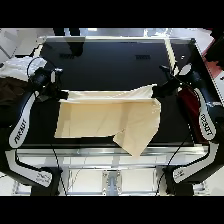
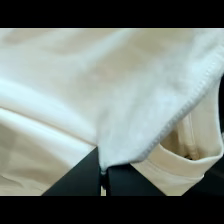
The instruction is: Fold the shirts.
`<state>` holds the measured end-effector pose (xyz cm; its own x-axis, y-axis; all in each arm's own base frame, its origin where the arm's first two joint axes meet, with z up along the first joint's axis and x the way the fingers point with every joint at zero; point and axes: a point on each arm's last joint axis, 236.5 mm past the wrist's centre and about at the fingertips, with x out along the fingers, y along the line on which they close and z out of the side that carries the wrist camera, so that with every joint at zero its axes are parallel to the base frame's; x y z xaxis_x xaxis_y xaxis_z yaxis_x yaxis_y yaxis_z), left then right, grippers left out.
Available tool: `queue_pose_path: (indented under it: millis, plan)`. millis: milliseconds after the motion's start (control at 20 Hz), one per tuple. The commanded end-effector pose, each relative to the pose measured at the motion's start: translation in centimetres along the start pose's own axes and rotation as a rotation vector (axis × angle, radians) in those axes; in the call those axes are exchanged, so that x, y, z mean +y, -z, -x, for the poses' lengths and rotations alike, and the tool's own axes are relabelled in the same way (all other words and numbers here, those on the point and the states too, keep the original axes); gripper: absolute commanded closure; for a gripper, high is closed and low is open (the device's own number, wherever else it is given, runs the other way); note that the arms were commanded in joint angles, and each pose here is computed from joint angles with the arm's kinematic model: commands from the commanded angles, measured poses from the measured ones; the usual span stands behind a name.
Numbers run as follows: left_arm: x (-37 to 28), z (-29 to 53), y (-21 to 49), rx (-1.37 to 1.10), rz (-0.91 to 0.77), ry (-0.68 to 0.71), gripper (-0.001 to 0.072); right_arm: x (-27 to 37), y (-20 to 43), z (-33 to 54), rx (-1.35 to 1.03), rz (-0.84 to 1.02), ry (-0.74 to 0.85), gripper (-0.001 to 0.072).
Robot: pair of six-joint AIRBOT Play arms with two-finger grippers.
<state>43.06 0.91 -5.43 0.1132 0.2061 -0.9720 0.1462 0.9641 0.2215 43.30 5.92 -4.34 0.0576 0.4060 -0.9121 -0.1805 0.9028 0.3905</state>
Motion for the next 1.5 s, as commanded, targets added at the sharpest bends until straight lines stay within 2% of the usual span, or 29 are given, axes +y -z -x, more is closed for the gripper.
queue_pose_path:
  millis: [0, 50, 100, 300, 450, 650, 800, 850, 900, 950, 1000, 1200, 1450]
  plan:
    - [-1.2, -1.1, 1.2, 0.053, -0.014, 0.037, 0.0363, -0.6, 1.5, -1.8, 0.034, -0.026, 0.001, 0.0551]
    - [-1.6, -1.0, 1.2, 0.052, -0.004, 0.052, 0.0017, -0.6, 1.2, -1.9, 0.021, -0.029, 0.000, 0.0281]
    - [-1.7, -0.9, 1.3, 0.053, -0.001, 0.059, -0.0001, -0.4, 0.8, -1.8, 0.005, -0.033, -0.009, 0.0202]
    - [-0.4, 2.3, 0.4, -0.037, 0.024, 0.051, 0.0001, 0.4, 2.2, 0.7, 0.071, -0.023, -0.014, 0.0203]
    - [2.5, 10.0, -1.6, -0.283, 0.105, 0.033, 0.0001, -2.6, 5.4, 6.8, 0.105, -0.035, 0.155, 0.0202]
    - [3.6, 17.2, 0.1, -0.464, 0.223, 0.085, 0.0002, -0.5, 11.9, 6.8, 0.076, -0.153, 0.030, 0.0203]
    - [1.4, 16.5, 1.9, -0.465, 0.236, 0.161, 0.0002, 4.4, 20.8, 0.9, 0.242, -0.324, -0.157, 0.0203]
    - [0.3, 15.7, 2.4, -0.442, 0.241, 0.201, 0.0002, 6.6, 23.0, -0.6, 0.294, -0.356, -0.229, 0.0216]
    - [-0.6, 15.0, 2.7, -0.423, 0.247, 0.234, 0.0002, 8.2, 25.0, -1.9, 0.337, -0.372, -0.270, 0.0290]
    - [-1.4, 14.4, 2.8, -0.413, 0.253, 0.262, 0.0002, 9.0, 26.5, -3.0, 0.368, -0.376, -0.279, 0.0330]
    - [-1.9, 14.1, 2.9, -0.405, 0.258, 0.283, 0.0002, 9.4, 27.7, -4.1, 0.393, -0.383, -0.267, 0.0328]
    - [-2.2, 13.7, 3.2, -0.392, 0.260, 0.293, 0.0003, 10.6, 29.2, -6.5, 0.418, -0.384, -0.208, 0.0316]
    - [-2.2, 13.7, 3.2, -0.392, 0.259, 0.292, 0.0003, 10.2, 25.7, -9.3, 0.241, -0.399, -0.107, 0.0314]
